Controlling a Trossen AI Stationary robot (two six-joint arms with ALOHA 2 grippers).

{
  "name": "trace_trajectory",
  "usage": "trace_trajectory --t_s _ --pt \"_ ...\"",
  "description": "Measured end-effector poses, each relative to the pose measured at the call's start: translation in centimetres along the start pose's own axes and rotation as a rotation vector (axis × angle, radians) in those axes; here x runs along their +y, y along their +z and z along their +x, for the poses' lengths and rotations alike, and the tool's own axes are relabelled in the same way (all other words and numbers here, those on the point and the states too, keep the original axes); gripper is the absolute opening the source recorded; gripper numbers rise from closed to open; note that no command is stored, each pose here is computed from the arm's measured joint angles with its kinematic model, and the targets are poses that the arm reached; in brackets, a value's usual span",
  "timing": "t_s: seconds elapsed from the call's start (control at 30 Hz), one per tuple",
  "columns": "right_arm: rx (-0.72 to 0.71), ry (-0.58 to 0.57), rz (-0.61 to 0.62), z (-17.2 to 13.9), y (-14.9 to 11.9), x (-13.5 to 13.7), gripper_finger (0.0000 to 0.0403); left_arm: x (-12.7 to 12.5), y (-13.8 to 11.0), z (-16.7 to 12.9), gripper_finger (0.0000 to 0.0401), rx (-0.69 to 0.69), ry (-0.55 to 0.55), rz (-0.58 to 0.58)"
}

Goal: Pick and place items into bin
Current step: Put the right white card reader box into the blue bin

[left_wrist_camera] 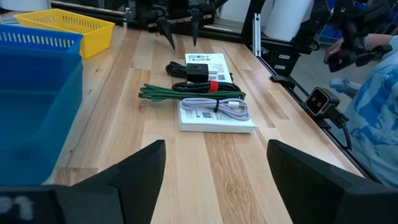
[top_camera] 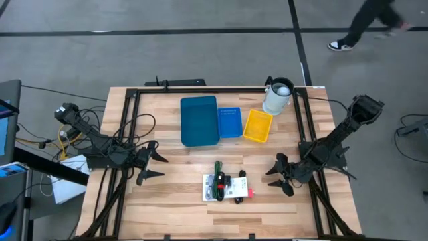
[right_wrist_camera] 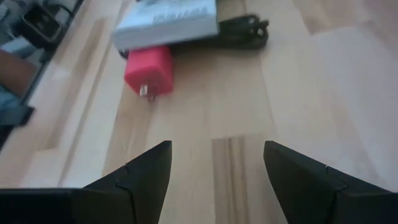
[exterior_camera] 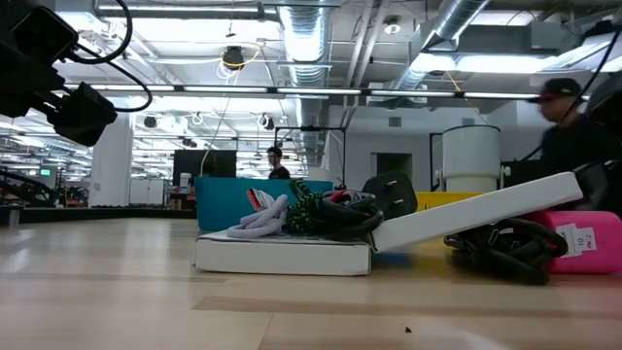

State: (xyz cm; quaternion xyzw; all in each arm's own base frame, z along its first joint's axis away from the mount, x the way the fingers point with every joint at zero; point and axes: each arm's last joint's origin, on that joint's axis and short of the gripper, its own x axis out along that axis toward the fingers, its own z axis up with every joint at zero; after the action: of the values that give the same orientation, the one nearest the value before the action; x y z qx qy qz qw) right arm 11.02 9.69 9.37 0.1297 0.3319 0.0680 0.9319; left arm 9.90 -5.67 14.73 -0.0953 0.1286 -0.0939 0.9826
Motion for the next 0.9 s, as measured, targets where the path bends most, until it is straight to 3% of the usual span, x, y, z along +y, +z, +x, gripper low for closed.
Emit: trace_trajectory --t_s 0.47,0.9 --pt "0.012 -0.080 -0.144 2.4 -0.9 1.2 0.0250 0.0 0.0 0.0 0.0270 0.000 0.000 0.000" --pt "0.016 -0.125 -0.169 5.0 -0.2 3.4 0.0250 0.0 0.0 0.0 0.0270 0.000 0.000 0.000"
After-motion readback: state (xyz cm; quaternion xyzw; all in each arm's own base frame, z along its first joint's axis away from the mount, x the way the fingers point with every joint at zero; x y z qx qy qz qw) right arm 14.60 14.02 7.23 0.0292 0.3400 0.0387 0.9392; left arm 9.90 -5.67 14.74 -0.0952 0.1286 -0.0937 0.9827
